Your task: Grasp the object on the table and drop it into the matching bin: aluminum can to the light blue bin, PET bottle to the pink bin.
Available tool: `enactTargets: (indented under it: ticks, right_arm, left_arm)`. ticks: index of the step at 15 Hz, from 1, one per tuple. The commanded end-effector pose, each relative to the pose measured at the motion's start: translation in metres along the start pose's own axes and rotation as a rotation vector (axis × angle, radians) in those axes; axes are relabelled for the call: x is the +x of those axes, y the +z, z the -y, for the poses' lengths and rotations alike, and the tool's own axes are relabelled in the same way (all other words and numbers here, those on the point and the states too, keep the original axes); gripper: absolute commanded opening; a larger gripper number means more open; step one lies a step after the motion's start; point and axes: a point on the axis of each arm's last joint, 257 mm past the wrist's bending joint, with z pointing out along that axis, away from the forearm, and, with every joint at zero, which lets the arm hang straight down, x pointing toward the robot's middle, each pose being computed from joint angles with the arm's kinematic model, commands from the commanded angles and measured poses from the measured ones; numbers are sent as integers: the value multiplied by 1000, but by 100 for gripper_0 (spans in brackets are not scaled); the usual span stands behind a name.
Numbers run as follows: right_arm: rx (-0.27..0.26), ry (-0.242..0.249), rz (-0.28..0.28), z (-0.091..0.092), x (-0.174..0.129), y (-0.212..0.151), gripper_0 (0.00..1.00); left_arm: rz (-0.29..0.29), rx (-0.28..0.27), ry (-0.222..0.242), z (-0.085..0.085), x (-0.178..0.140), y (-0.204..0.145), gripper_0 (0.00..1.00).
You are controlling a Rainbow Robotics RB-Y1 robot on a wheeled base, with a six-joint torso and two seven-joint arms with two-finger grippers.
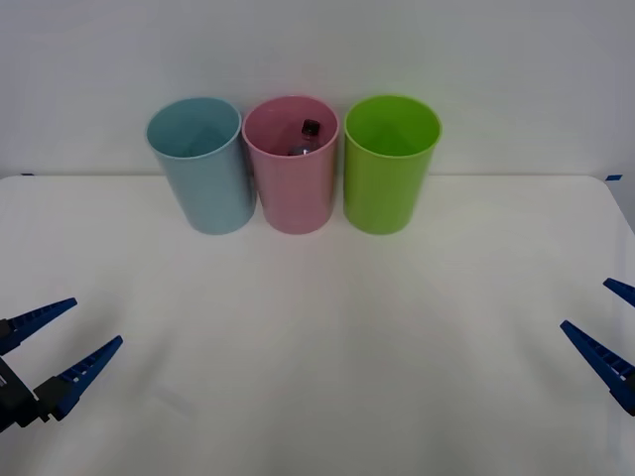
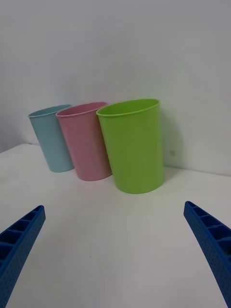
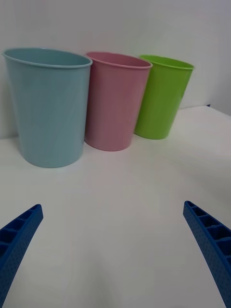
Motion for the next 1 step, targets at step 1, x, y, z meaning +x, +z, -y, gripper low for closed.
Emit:
enactTargets:
  ticks: [1]
  right_arm:
    - [0, 0, 0, 0, 0, 0, 100]
  left_arm:
    - [0, 4, -2, 1, 0, 0, 100]
